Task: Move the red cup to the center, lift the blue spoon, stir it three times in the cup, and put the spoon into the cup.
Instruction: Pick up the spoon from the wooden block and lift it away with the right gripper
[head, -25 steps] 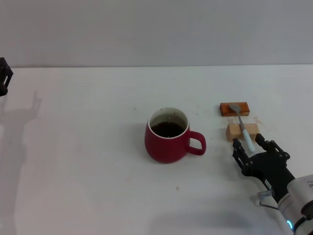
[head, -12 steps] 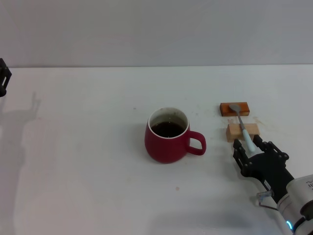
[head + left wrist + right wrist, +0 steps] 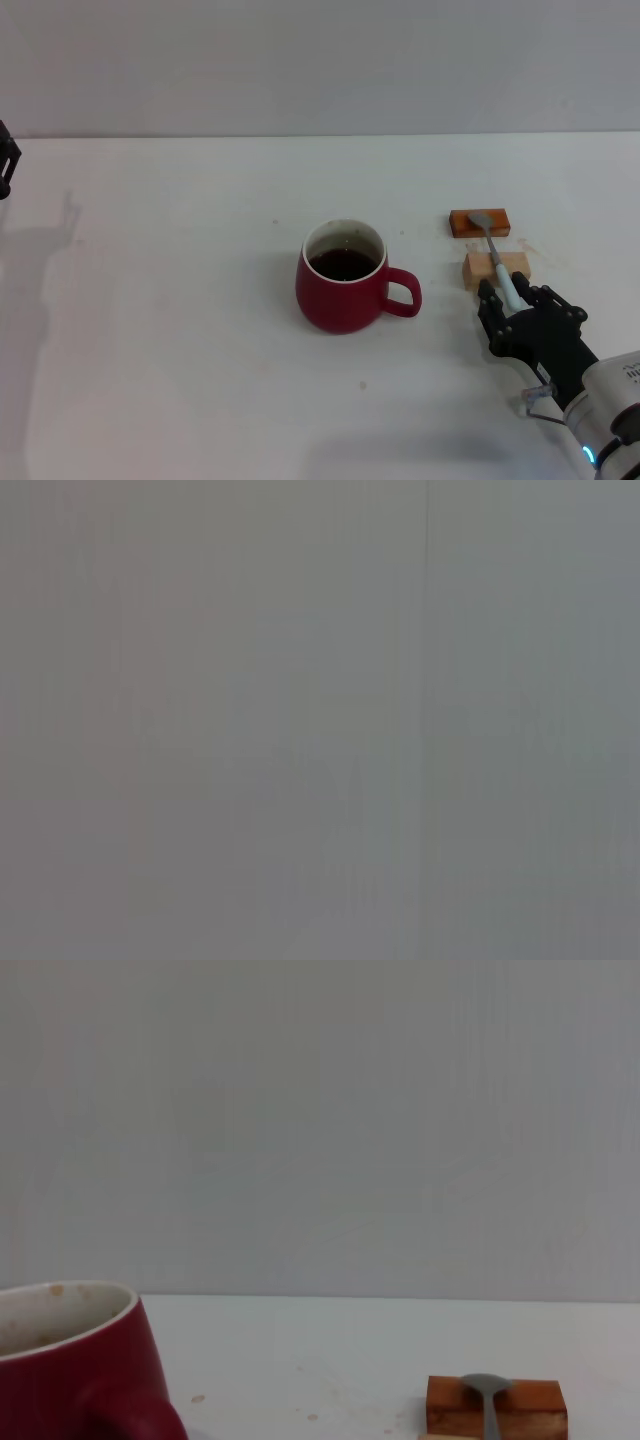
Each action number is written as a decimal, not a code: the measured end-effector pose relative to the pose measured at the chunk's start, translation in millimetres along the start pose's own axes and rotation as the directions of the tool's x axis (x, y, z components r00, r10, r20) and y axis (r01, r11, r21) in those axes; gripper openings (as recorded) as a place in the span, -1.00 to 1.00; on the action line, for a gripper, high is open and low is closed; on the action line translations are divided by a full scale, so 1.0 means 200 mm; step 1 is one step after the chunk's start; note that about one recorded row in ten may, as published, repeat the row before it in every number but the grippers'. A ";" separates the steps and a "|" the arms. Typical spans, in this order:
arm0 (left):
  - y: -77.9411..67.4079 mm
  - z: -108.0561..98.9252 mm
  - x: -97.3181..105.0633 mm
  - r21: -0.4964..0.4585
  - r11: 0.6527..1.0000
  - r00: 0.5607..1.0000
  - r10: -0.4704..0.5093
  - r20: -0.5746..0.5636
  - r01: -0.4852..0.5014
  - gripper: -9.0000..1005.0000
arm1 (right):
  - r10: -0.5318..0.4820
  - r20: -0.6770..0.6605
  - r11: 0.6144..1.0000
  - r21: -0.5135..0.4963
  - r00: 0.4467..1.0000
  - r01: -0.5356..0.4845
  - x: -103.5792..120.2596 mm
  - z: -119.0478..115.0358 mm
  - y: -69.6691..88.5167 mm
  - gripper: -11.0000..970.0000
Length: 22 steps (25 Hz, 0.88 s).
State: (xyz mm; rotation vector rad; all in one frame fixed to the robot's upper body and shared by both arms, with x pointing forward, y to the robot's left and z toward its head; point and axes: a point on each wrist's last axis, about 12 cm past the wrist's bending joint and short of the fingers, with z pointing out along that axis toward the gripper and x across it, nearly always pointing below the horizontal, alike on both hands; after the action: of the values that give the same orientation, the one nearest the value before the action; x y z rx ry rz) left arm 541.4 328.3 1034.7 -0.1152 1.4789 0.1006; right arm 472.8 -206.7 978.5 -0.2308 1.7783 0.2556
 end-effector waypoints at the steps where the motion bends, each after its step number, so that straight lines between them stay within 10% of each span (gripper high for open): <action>1: 0.00 0.00 0.00 -0.001 1.000 1.000 -0.002 0.000 0.002 0.67 | 0.000 0.000 1.000 0.000 1.000 0.000 0.00 0.00 0.00 -0.16; 22: 0.02 -0.02 0.01 -0.013 1.000 1.000 -0.008 0.001 0.008 0.67 | 0.008 0.002 1.000 0.005 1.000 -0.008 0.00 0.00 0.00 -0.34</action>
State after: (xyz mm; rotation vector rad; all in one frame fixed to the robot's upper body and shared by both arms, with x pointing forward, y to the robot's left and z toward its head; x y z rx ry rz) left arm 537.2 331.6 1033.3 -0.1317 1.4764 0.1034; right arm 472.2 -206.4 978.7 -0.2198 1.7784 0.2575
